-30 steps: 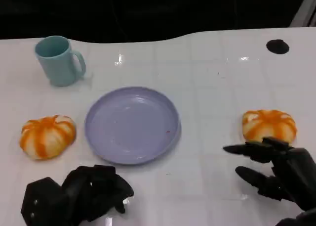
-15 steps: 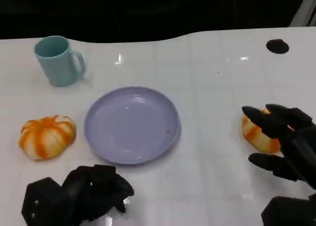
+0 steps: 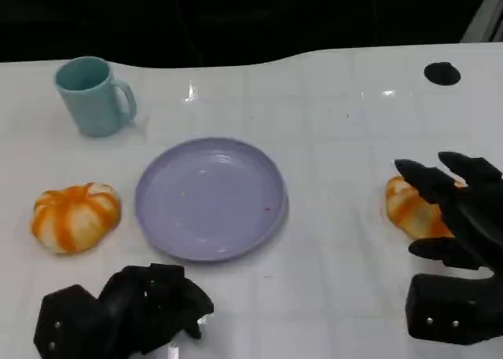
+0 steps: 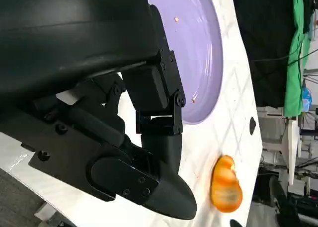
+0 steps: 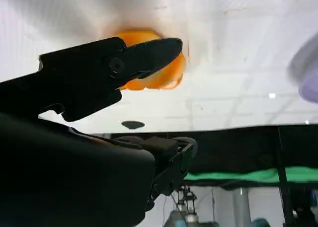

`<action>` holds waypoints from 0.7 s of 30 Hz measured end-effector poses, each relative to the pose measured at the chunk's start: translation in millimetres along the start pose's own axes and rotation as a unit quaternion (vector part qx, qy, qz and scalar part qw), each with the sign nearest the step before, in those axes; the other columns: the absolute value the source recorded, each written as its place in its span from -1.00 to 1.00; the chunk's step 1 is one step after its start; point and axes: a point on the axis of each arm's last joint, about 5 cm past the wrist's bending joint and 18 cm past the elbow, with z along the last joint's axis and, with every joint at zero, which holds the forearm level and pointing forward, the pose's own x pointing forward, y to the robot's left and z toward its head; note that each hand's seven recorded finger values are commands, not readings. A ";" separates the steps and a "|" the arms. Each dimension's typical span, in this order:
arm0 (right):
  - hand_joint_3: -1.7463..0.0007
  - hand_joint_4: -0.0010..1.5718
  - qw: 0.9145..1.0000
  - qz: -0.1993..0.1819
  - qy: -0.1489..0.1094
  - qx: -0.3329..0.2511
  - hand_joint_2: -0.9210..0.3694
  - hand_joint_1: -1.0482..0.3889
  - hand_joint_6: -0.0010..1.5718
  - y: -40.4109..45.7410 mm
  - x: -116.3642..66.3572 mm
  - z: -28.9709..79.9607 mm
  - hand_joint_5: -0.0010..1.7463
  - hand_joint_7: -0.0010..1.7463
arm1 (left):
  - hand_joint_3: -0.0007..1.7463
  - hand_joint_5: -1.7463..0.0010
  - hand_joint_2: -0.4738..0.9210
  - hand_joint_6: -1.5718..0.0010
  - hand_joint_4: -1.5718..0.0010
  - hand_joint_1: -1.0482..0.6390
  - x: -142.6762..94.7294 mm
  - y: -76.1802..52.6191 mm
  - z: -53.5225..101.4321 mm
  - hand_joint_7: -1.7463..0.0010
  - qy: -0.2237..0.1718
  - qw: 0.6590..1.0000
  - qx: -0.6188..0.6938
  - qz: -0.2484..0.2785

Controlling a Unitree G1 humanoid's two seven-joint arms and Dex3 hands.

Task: Grasp the bread from the table and place it into the plate.

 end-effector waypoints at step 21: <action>1.00 -0.88 0.996 0.067 0.044 -0.027 -0.87 -0.10 -0.63 11.6 29.3 4.1 -0.72 -0.99 | -0.99 -0.74 0.87 -0.71 -0.14 -0.99 -1.3 -0.8 0.1 0.19 0.000 1.000 -0.006 0.005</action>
